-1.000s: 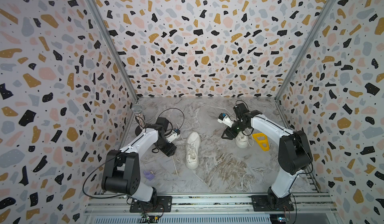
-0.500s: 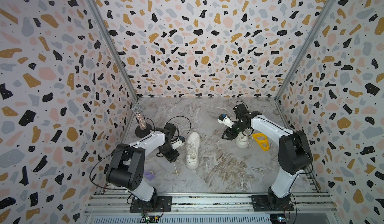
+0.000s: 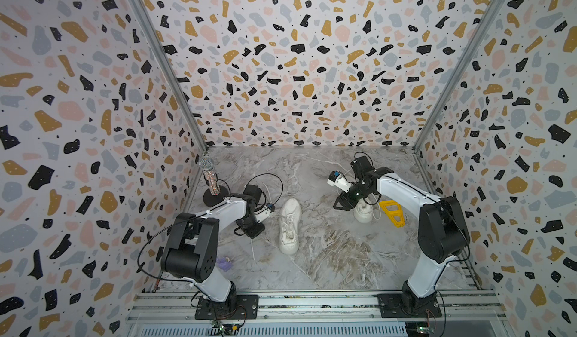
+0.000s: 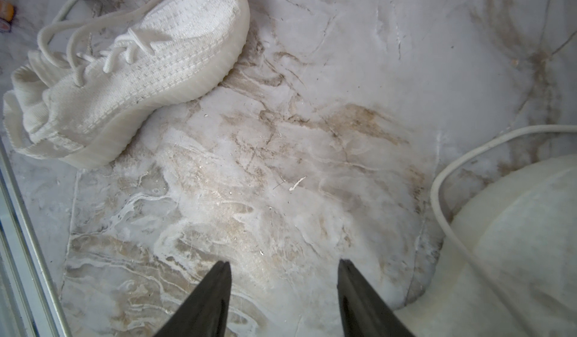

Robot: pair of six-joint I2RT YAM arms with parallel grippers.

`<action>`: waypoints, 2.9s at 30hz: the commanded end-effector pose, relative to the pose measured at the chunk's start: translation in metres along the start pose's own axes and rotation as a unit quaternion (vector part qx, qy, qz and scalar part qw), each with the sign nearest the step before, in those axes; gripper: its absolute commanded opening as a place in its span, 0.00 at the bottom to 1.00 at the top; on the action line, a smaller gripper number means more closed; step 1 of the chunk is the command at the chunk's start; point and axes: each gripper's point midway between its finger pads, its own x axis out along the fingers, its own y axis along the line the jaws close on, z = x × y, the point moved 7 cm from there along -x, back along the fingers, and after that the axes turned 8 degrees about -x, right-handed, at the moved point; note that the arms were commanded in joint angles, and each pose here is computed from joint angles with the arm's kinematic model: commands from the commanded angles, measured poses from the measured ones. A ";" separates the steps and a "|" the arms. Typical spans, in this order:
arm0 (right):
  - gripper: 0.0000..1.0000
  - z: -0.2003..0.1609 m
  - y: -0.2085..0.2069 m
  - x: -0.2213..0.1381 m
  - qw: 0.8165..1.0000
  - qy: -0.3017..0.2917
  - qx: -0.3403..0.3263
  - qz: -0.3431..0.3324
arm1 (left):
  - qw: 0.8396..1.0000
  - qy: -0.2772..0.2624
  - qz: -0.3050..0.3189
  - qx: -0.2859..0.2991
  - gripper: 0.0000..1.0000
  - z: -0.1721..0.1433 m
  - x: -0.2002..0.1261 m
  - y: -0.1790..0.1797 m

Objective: Tie the shoes
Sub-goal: Cross the shoelace with the shoelace.

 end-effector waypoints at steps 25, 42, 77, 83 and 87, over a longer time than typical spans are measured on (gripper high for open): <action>0.61 0.010 0.014 -0.035 0.998 -0.046 -0.033 -0.018 | 0.825 -0.013 0.160 0.542 0.00 0.074 -0.143 0.026; 0.56 0.096 0.041 0.021 0.991 -0.101 0.039 0.080 | 0.829 0.008 0.128 0.545 0.00 0.003 -0.092 0.017; 0.54 0.018 -0.014 0.023 0.986 -0.072 0.147 0.038 | 0.539 -0.044 0.272 0.796 0.00 0.186 -0.046 0.015; 0.54 0.014 -0.022 0.024 0.986 -0.067 0.152 0.030 | 0.505 -0.069 0.291 0.810 0.00 0.190 -0.043 0.010; 0.55 0.012 -0.023 0.025 0.987 -0.060 0.149 0.024 | 0.491 -0.104 0.332 0.798 0.00 0.205 -0.049 0.006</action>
